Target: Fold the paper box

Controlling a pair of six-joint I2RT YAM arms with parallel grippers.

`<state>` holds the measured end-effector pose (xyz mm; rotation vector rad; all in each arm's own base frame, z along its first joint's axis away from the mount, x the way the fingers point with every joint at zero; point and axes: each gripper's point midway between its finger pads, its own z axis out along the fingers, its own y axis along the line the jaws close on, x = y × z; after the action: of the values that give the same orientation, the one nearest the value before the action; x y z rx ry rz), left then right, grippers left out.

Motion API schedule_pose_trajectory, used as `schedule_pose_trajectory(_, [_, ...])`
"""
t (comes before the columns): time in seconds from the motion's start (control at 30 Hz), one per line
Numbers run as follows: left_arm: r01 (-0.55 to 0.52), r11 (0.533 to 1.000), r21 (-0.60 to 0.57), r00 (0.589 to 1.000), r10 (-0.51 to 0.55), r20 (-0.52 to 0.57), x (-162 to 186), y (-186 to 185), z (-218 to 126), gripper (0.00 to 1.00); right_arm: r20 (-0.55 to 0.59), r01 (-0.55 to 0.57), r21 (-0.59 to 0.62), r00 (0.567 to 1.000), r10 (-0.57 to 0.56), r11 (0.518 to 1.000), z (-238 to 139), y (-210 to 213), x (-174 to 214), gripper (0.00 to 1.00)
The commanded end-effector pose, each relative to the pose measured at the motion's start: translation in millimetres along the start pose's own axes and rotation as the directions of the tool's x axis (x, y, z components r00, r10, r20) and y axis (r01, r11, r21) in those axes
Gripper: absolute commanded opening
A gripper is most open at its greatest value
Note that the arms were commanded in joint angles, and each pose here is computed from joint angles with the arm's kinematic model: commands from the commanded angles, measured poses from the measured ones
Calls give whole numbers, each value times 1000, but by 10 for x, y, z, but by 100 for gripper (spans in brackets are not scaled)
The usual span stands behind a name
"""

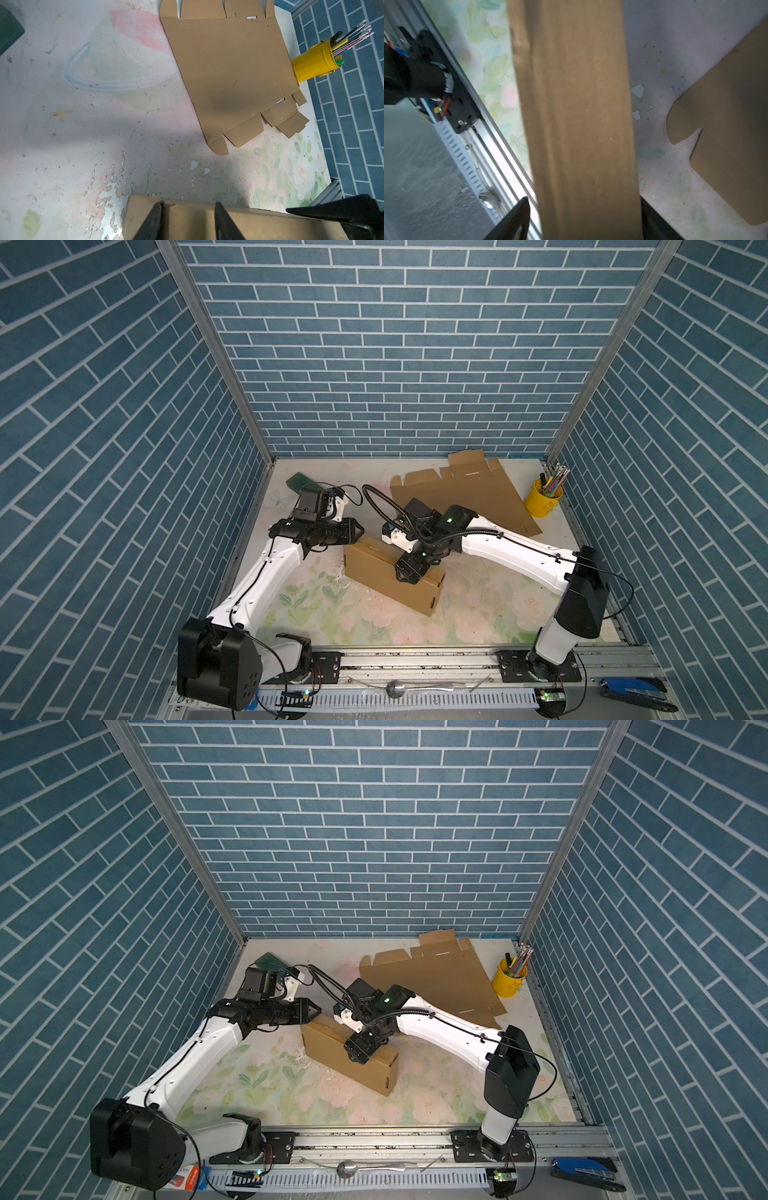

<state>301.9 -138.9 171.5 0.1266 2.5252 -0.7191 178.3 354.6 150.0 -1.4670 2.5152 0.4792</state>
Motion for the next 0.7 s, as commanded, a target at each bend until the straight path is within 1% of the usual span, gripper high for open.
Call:
schedule_pose_trajectory(0.0, [101, 991, -91, 968, -119, -222, 573, 230, 28, 45, -13, 123, 78, 992, -122, 989, -36, -101, -60, 66])
schedule_pose_trajectory(0.1, [112, 992, -62, 975, -122, -186, 452, 170, -90, 49, 4, 165, 93, 986, -166, 982, -94, -102, -88, 54])
schedule_pose_trajectory(0.2, [117, 992, -37, 981, -121, -154, 323, 115, -220, 52, 12, 214, 97, 976, -216, 972, -138, -97, -101, 49])
schedule_pose_trajectory(0.27, [123, 992, -16, 983, -124, -132, 243, 78, -302, 53, 16, 240, 101, 970, -243, 966, -167, -96, -118, 48])
schedule_pose_trajectory(0.37, [124, 992, 17, 988, -122, -90, 111, 19, -453, 55, 8, 286, 151, 957, -290, 946, -213, -171, -149, 46])
schedule_pose_trajectory(0.43, [132, 991, 39, 990, -129, -56, 13, 7, -560, 57, 1, 326, 174, 944, -331, 929, -245, -206, -176, 45])
schedule_pose_trajectory(0.5, [134, 988, 74, 991, -132, -28, -69, 6, -634, 59, 1, 376, 171, 924, -382, 911, -243, -208, -192, 46])
schedule_pose_trajectory(0.6, [148, 985, 86, 989, -146, -34, -57, 60, -587, 62, -19, 443, 140, 895, -445, 885, -168, -252, -119, 48])
schedule_pose_trajectory(0.67, [157, 983, 94, 987, -153, -39, -18, 84, -531, 64, -25, 465, 125, 885, -466, 877, -148, -302, -103, 48])
